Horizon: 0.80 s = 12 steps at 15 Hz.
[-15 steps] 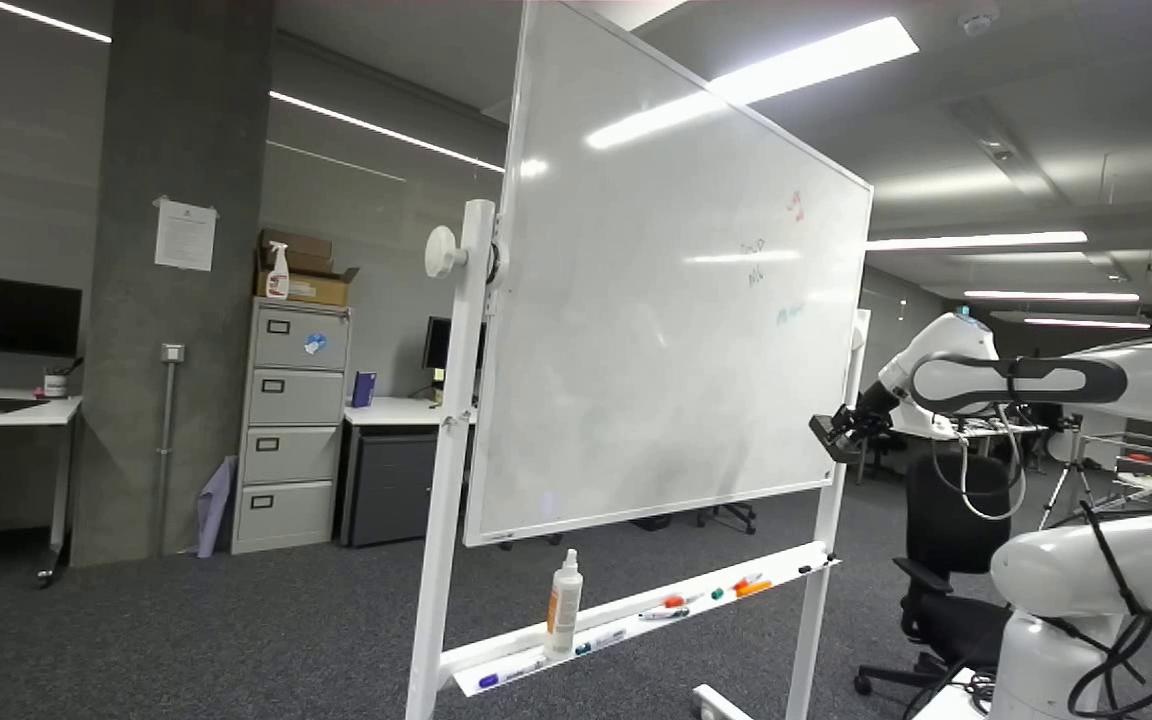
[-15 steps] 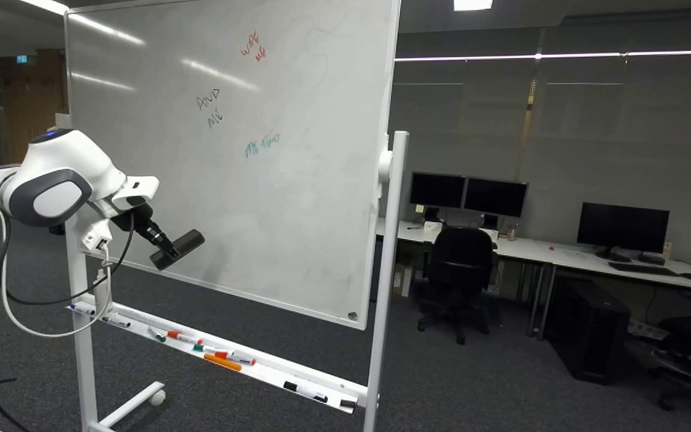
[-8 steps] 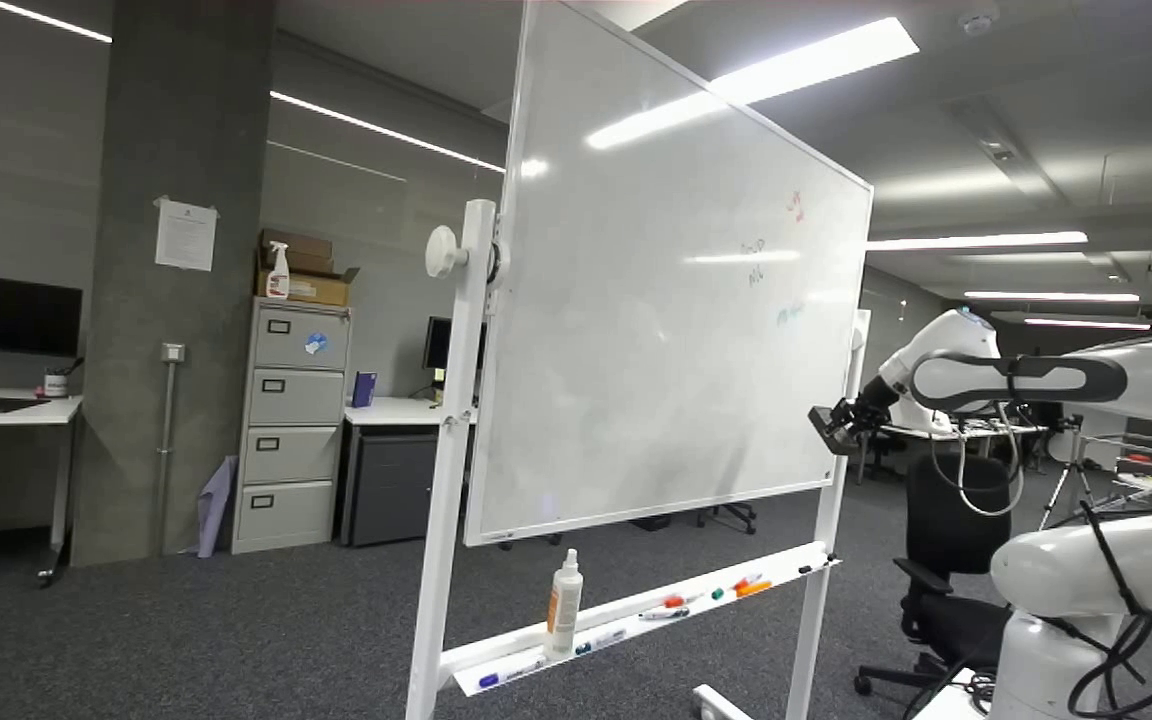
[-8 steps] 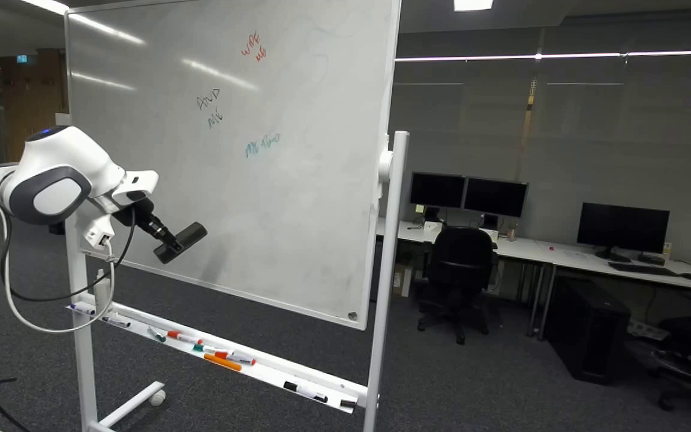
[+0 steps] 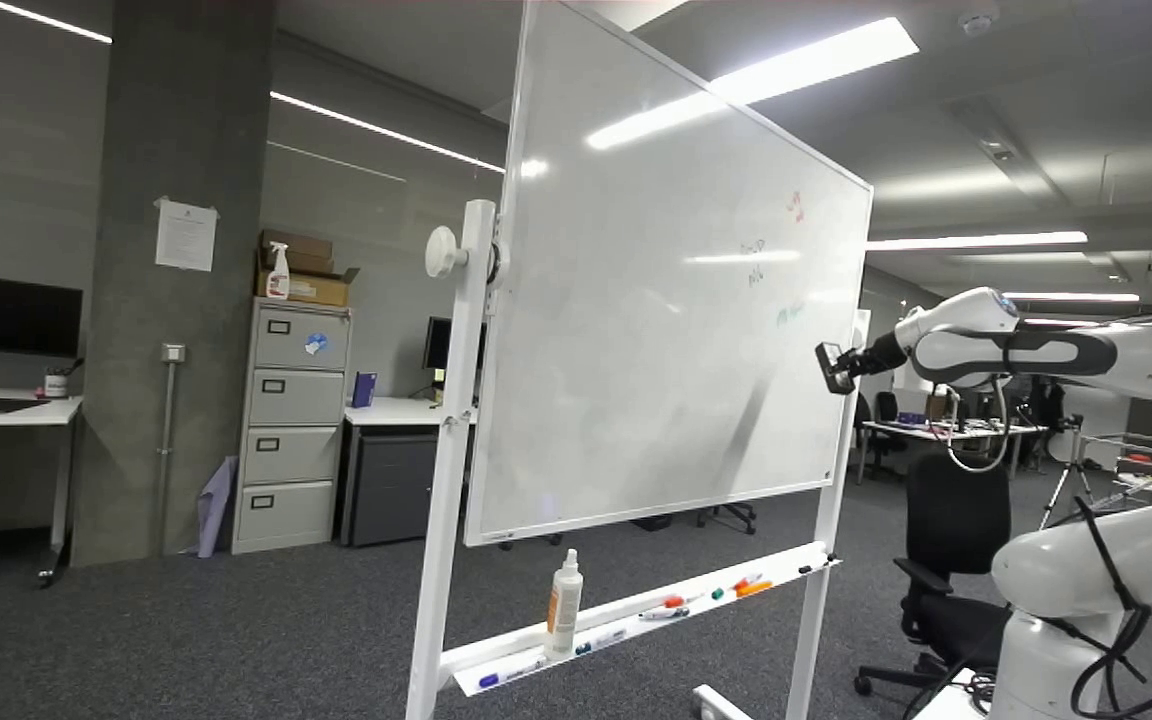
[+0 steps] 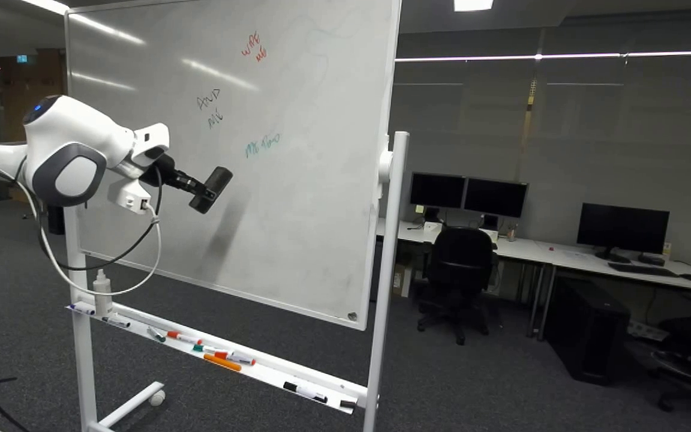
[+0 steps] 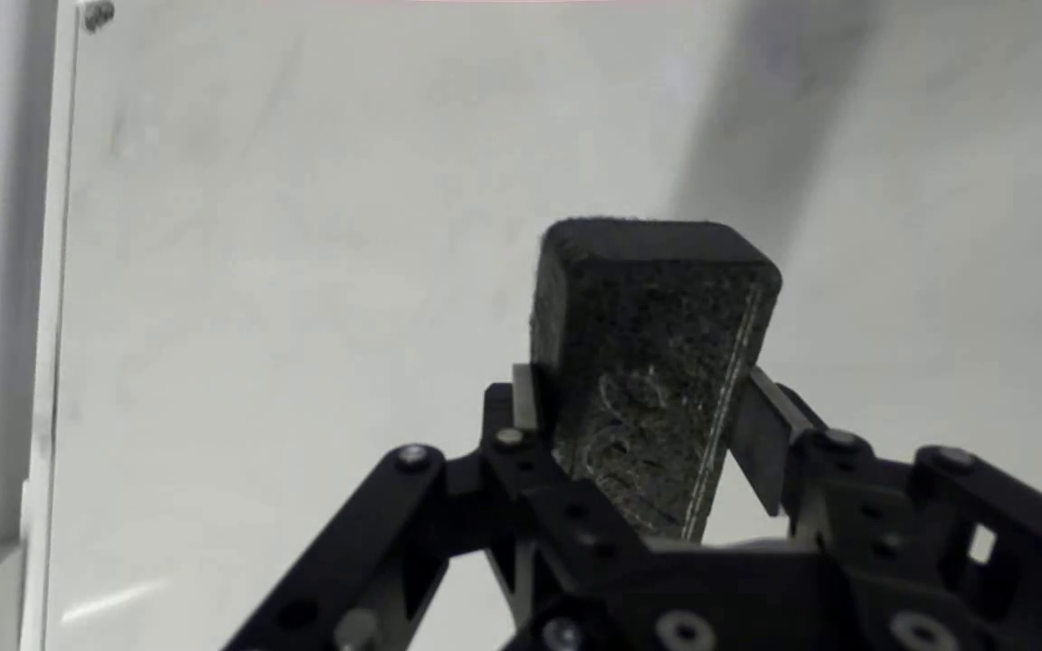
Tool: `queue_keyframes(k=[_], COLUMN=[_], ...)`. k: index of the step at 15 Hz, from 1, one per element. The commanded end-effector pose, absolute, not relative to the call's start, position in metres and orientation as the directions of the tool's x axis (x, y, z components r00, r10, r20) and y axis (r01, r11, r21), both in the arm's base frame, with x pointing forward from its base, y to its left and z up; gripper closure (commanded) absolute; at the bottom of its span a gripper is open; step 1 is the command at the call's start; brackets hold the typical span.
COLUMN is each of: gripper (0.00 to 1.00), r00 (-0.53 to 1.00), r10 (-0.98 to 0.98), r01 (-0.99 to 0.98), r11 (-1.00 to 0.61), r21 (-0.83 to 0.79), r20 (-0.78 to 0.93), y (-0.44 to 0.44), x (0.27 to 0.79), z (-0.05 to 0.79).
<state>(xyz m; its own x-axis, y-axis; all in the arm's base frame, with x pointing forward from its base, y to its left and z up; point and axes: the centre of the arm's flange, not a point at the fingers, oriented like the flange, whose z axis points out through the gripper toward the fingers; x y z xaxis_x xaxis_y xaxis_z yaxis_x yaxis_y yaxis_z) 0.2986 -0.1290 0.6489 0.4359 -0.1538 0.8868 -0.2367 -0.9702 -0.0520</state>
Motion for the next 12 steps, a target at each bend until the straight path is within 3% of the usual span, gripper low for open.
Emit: queue_keyframes(k=[1,5,6,7,12], gripper=[0.69,0.69,0.69,0.44,0.44], r00=[0.337,0.254,0.302,0.303,0.309], r10=[-0.090,-0.041,-0.071,-0.071,-0.069], r01=[-0.195,-0.140,-0.183,-0.174,-0.179], r11=[-0.981,-0.990,-0.983,-0.985,-0.984], r21=[-0.024,-0.005,-0.016,-0.018,-0.013], r20=[0.937,0.966,0.951,0.950,0.949], y=[-0.176,-0.193,-0.179,-0.179,-0.178], x=[0.339,0.362,0.342,0.348,0.347], z=[0.676,0.684,0.670,0.668,0.666])
